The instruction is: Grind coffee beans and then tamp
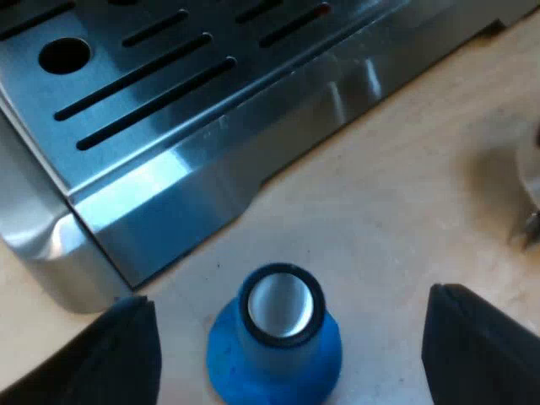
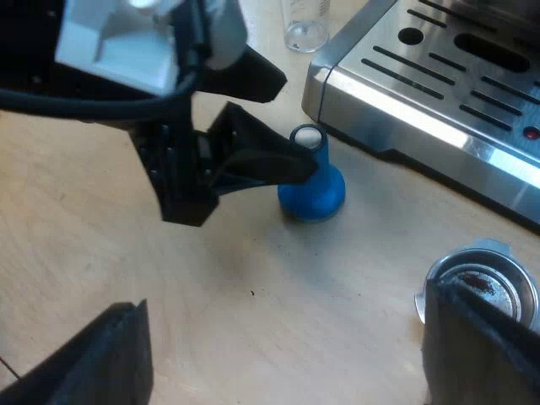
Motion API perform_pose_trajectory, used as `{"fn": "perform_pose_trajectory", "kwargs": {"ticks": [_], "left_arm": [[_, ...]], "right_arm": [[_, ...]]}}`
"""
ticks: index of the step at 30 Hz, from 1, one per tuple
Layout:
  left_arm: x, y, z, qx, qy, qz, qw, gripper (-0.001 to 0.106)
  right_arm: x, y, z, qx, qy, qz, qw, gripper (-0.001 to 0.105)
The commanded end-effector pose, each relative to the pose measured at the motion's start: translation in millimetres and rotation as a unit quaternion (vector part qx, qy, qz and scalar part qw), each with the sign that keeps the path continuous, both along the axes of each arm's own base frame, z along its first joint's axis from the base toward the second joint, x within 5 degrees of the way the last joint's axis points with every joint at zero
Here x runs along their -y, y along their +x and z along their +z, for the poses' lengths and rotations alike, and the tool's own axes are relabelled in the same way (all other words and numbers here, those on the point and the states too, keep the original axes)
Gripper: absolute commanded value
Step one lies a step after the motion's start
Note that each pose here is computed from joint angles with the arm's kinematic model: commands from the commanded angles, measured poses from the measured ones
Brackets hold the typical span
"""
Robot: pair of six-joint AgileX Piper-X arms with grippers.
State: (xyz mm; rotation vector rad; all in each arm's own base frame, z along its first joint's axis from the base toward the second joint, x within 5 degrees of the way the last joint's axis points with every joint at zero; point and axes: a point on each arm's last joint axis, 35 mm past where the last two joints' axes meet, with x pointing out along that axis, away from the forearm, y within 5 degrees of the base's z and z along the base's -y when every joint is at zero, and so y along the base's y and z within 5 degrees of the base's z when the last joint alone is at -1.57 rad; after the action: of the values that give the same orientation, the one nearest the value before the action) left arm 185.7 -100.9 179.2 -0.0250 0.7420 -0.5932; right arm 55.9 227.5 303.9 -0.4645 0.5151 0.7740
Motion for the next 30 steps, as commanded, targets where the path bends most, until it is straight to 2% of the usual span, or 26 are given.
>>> {"fn": "perform_pose_trajectory", "kwargs": {"ticks": [1, 9, 15, 18, 20, 21, 23, 25, 30], "left_arm": [[4.3, 7, -4, 0.008, -0.004, 0.001, 1.0000, 0.066], [11.5, 20, -26, -0.001, -0.006, -0.006, 1.0000, 0.066], [13.5, 23, -43, -0.024, 0.004, -0.008, 0.9997, 0.066], [13.6, 23, -44, -0.025, 0.004, -0.008, 0.9996, 0.052], [13.8, 24, -43, -0.024, 0.004, -0.008, 0.9997, 0.033], [13.8, 24, -43, -0.025, 0.004, -0.008, 0.9997, 0.030], [14.1, 23, -43, -0.029, 0.000, -0.015, 0.9995, 0.012], [15.1, 22, -42, -0.032, -0.012, -0.028, 0.9990, 0.001], [15.0, 21, -28, -0.011, -0.031, -0.034, 0.9989, 0.001]], "right_arm": [[1, 1, 5, 0.008, 0.005, 0.000, 1.0000, 0.067], [1, 1, 4, 0.008, 0.002, 0.000, 1.0000, 0.067], [1, 1, 4, 0.008, 0.001, 0.000, 1.0000, 0.067], [1, 1, 4, 0.008, 0.001, 0.000, 1.0000, 0.067], [1, 1, 4, 0.008, 0.001, 0.000, 1.0000, 0.067], [1, 1, 4, 0.008, 0.001, 0.000, 1.0000, 0.067], [1, 1, 4, 0.008, 0.001, 0.000, 1.0000, 0.067], [1, 1, 4, 0.008, 0.001, 0.000, 1.0000, 0.067], [5, 1, 1, 0.004, -0.020, -0.001, 0.9998, 0.067]]}}
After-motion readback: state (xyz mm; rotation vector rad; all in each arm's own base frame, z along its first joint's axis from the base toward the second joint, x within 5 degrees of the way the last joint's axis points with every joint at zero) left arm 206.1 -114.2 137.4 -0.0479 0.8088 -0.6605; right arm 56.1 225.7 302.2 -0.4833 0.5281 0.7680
